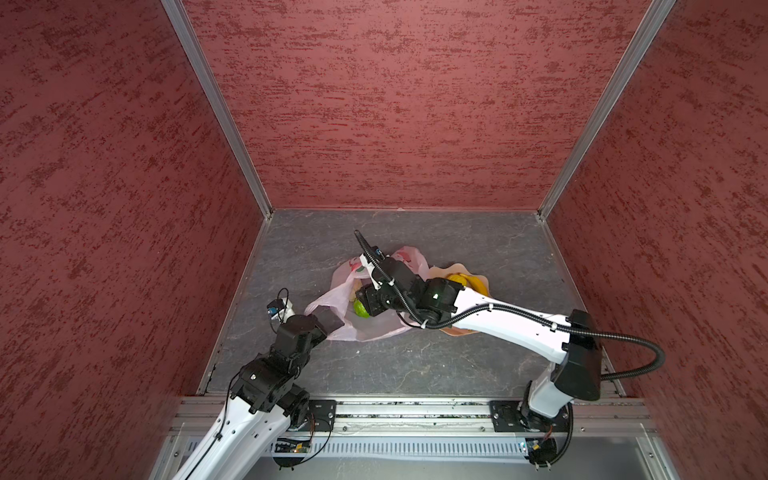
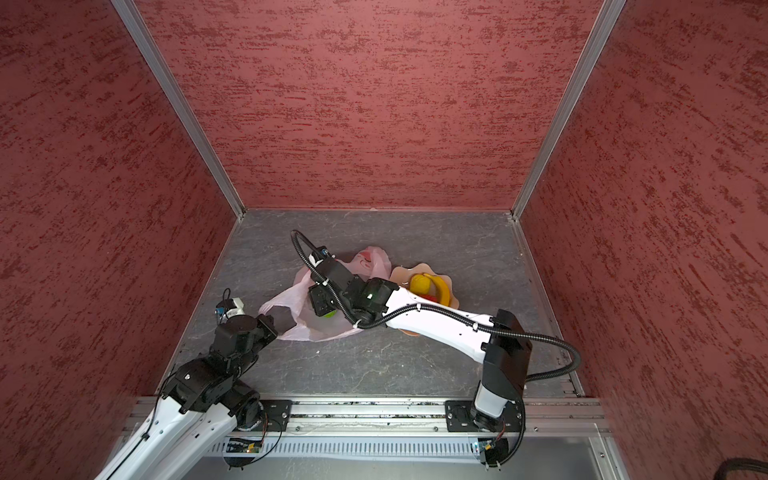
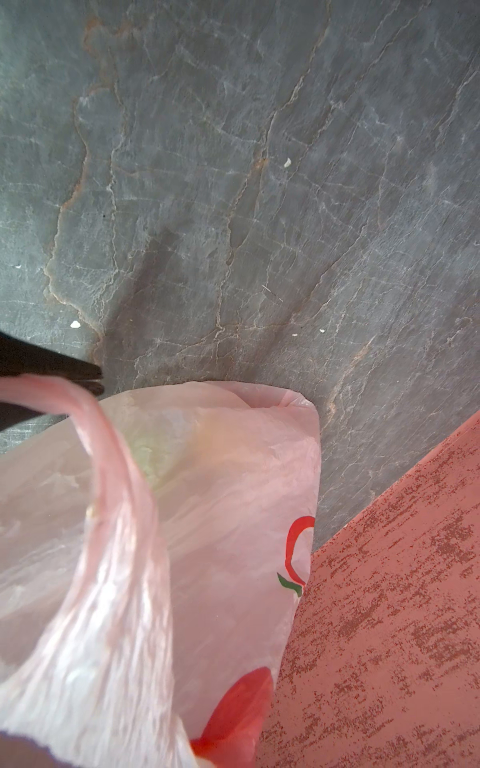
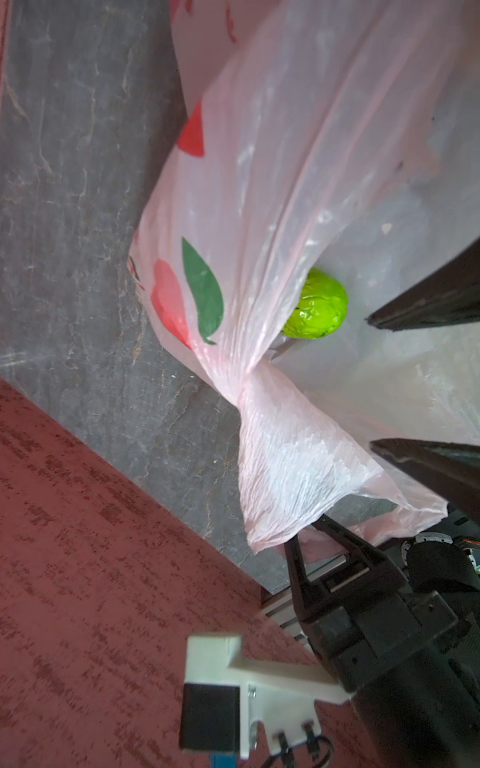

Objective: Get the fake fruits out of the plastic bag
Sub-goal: 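Move the open right gripper back over the bag opening, then lower the open right gripper into the bag toward the green fruit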

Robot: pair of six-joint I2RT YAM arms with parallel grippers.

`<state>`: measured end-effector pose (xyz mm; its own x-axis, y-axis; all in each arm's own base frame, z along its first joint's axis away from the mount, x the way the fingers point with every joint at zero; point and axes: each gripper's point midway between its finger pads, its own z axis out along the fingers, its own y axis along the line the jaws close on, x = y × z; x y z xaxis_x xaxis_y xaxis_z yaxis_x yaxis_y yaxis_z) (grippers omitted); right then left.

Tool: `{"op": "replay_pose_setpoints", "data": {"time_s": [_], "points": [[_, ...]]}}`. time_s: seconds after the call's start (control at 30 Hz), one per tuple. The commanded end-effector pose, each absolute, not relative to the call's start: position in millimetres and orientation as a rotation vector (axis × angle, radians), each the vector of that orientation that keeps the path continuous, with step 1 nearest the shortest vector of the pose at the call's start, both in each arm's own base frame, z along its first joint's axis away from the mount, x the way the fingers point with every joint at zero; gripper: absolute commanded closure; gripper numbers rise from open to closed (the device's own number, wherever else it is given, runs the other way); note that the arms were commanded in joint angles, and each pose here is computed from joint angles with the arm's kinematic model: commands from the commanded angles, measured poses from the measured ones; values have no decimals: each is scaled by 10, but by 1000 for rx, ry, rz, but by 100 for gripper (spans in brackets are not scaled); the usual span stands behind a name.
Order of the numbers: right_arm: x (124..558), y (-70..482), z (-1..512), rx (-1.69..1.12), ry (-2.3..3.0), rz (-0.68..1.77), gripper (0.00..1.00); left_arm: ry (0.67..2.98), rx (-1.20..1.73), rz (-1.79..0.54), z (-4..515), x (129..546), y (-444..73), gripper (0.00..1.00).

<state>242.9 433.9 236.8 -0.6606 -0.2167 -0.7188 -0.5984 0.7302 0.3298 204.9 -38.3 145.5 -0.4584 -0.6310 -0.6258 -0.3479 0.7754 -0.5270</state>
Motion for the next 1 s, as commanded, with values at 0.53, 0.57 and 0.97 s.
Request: {"op": "replay_pose_setpoints", "data": {"time_s": [0.53, 0.57, 0.97], "points": [[2679, 4115, 1506, -367, 2424, 524, 58, 2076, -712, -414, 1548, 2028, -368, 93], [2686, 4110, 1481, -359, 2427, 531, 56, 2078, -712, -413, 1541, 2022, -366, 93], [2825, 4145, 1204, -290, 2461, 566, 32, 2087, -724, -412, 1513, 1991, -354, 93]]}}
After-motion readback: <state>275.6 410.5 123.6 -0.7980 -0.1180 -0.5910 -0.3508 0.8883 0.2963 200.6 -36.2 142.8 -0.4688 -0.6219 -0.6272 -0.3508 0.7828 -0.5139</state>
